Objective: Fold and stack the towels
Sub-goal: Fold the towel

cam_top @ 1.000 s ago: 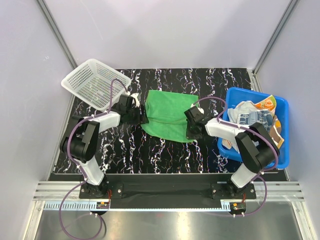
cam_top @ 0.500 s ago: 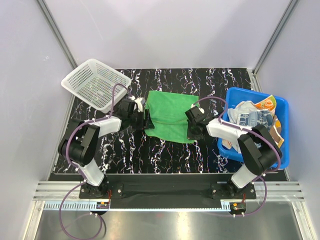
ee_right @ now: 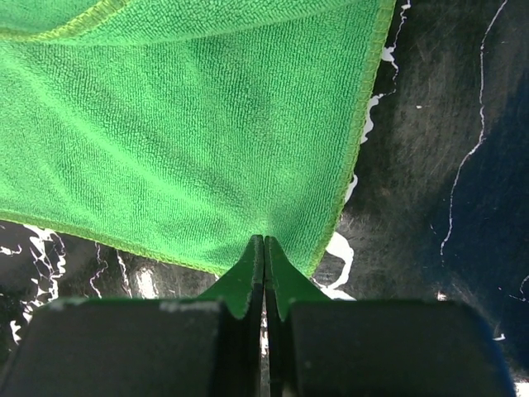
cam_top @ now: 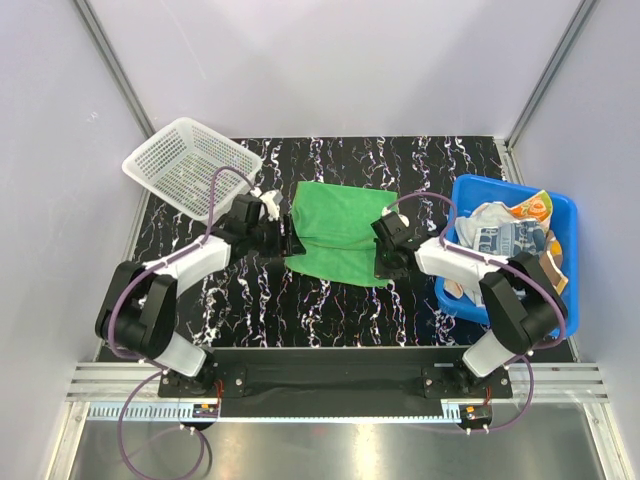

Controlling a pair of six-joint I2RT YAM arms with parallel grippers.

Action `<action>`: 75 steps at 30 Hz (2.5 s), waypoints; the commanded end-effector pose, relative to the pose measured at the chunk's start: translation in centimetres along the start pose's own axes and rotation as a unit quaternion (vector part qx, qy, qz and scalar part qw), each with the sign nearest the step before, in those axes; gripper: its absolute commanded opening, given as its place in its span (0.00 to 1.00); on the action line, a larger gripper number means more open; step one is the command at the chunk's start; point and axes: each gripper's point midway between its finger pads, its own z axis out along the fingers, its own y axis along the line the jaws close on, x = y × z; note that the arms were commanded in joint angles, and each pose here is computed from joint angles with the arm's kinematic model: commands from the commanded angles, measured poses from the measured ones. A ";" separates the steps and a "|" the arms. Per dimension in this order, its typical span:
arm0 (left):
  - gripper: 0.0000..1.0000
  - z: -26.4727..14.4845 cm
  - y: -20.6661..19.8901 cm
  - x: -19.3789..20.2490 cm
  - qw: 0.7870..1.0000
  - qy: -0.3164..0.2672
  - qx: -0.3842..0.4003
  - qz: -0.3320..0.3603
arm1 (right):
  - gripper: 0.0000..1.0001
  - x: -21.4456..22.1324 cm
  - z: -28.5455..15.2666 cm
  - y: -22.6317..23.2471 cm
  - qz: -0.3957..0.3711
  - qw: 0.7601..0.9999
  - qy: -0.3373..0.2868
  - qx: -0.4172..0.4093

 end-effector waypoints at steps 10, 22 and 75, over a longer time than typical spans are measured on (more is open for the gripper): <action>0.61 -2.0 3.9 0.1 0.975 0.006 -0.221 -0.023 | 0.16 0.4 -3.2 -0.3 -0.006 1.000 0.009 -0.009; 0.55 1.9 5.0 1.6 0.979 0.042 -0.199 -0.028 | 0.17 1.9 -1.3 -1.5 0.005 0.999 0.028 0.021; 0.55 2.2 3.4 -3.1 0.988 0.057 -0.123 -0.078 | 0.46 -13.8 1.9 1.9 -0.172 0.974 0.050 -0.138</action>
